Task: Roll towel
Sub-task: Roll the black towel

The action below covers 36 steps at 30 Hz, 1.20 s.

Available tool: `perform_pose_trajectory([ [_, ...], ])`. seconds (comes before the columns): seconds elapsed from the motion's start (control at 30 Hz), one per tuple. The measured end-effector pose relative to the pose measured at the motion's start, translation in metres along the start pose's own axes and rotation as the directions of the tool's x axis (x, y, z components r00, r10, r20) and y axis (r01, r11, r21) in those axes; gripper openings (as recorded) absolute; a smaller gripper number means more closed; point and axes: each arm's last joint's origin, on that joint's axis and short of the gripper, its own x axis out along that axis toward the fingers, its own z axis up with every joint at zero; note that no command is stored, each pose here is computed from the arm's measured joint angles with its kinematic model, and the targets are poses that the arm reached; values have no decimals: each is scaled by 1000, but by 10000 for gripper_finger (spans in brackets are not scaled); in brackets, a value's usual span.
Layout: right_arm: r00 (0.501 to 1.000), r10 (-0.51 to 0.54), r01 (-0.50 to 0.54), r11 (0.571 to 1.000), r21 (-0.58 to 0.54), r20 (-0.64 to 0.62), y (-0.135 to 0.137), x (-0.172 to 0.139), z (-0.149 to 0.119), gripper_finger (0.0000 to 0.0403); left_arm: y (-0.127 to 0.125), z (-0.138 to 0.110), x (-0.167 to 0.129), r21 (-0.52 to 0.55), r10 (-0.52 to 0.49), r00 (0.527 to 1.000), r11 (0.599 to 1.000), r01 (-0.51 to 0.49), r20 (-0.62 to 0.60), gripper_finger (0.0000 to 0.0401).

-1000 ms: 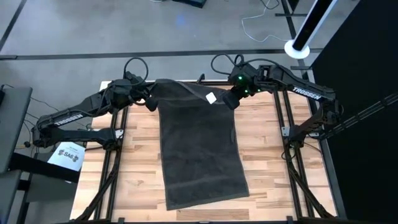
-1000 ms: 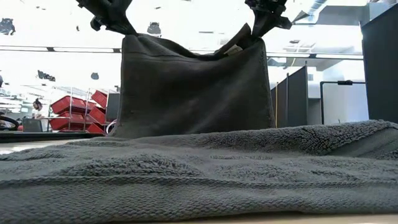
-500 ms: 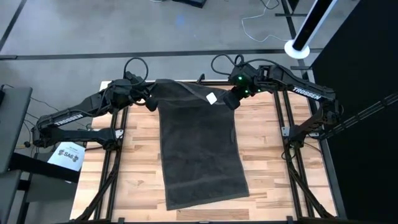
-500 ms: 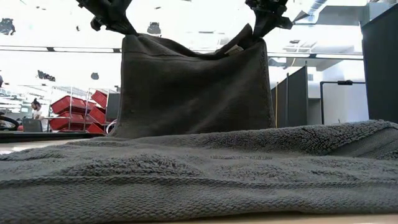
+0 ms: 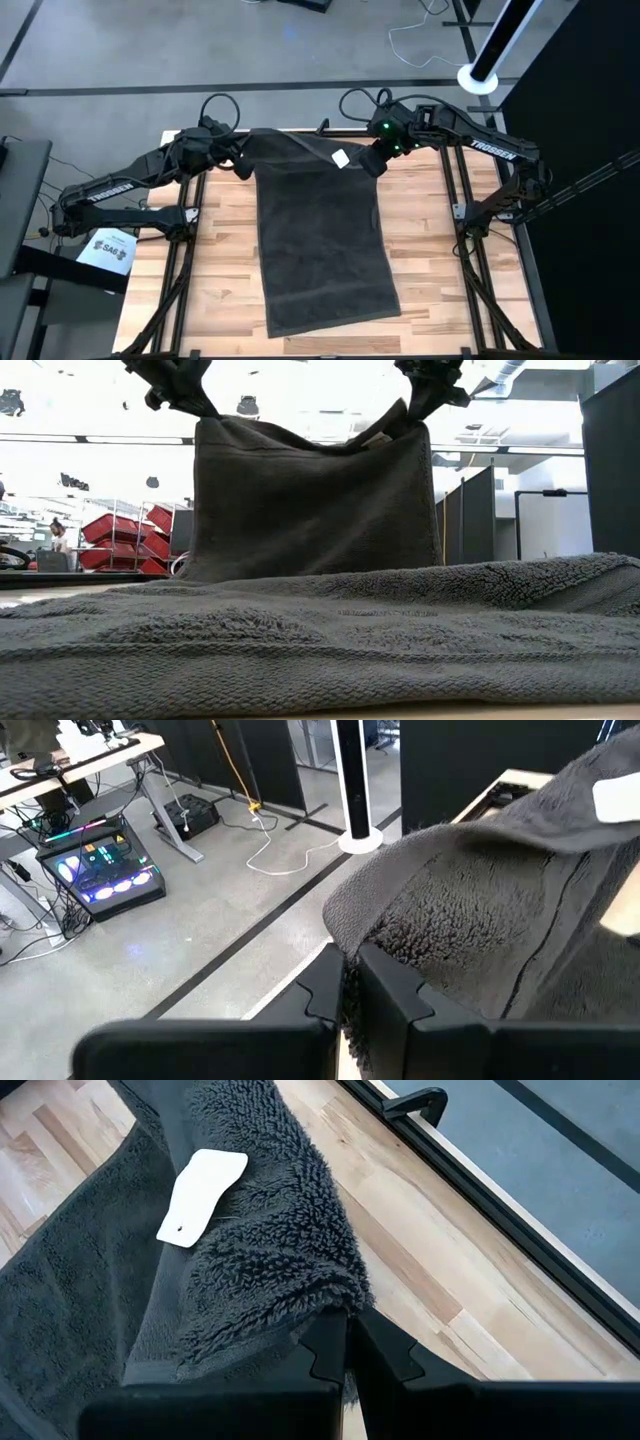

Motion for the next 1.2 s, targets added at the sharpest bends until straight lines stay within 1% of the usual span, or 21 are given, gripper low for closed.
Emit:
perform_pose_trajectory([
  [0.23, 1000, 1, -1, 1000, 0, 0, 0, 0, 0, 0, 0, -1, 0, 5, -3, 1000, 1000, 3, -14, 11],
  [0.27, 1000, 1, -1, 1000, -4, 1, 0, 0, 0, 0, -1, -2, 0, 5, -25, 1000, 1000, 26, -16, 11],
  [0.37, 1000, 8, -7, 998, -63, 20, 1, 0, 2, 0, -1, 2, 1, -16, -144, 989, 989, 145, 16, 11],
  [0.4, 999, 9, -5, 996, -84, 44, 1, 0, 4, 0, 2, 4, 2, -21, -150, 988, 988, 150, 33, 11],
  [0.47, 993, -26, 40, 993, -114, 119, -4, 1, 13, 0, 12, 12, 0, -8, -107, 992, 994, 108, 62, 11],
  [0.53, 981, -73, 95, 988, -120, 181, -14, 1, 21, 0, 24, 20, -1, 29, -44, 995, 999, 41, 93, 11],
  [0.63, 966, -119, 147, 983, -110, 228, -33, 3, 31, 0, 43, 26, 4, 91, 22, 996, 995, -30, 86, 11],
  [0.7, 959, -146, 174, 980, -100, 242, -45, 6, 34, 0, 56, 28, 13, 96, 29, 997, 995, -36, 70, 11],
  [0.77, 957, -168, 196, 976, -97, 238, -54, 14, 34, 0, 68, 29, 27, 84, -4, 999, 996, 0, 51, 11],
  [0.83, 959, -193, 219, 970, -106, 208, -63, 23, 32, 0, 77, 28, 43, 84, -24, 999, 996, 22, 25, 11],
  [0.93, 953, -207, 239, 963, -127, 222, -70, 38, 31, 0, 89, 22, 71, 142, -3, 999, 990, 10, -52, 11],
  [1.03, 943, -216, 253, 959, -125, 253, -76, 49, 31, 0, 103, 25, 93, 170, 33, 997, 985, -20, -69, 11],
  [1.1, 926, -238, 276, 956, -96, 292, -82, 53, 34, 0, 113, 34, 105, 174, 41, 997, 984, -30, -59, 11],
  [1.2, 887, -309, 342, 939, -40, 343, -89, 53, 39, 0, 127, 54, 118, 167, 40, 998, 985, -32, -45, 11],
])
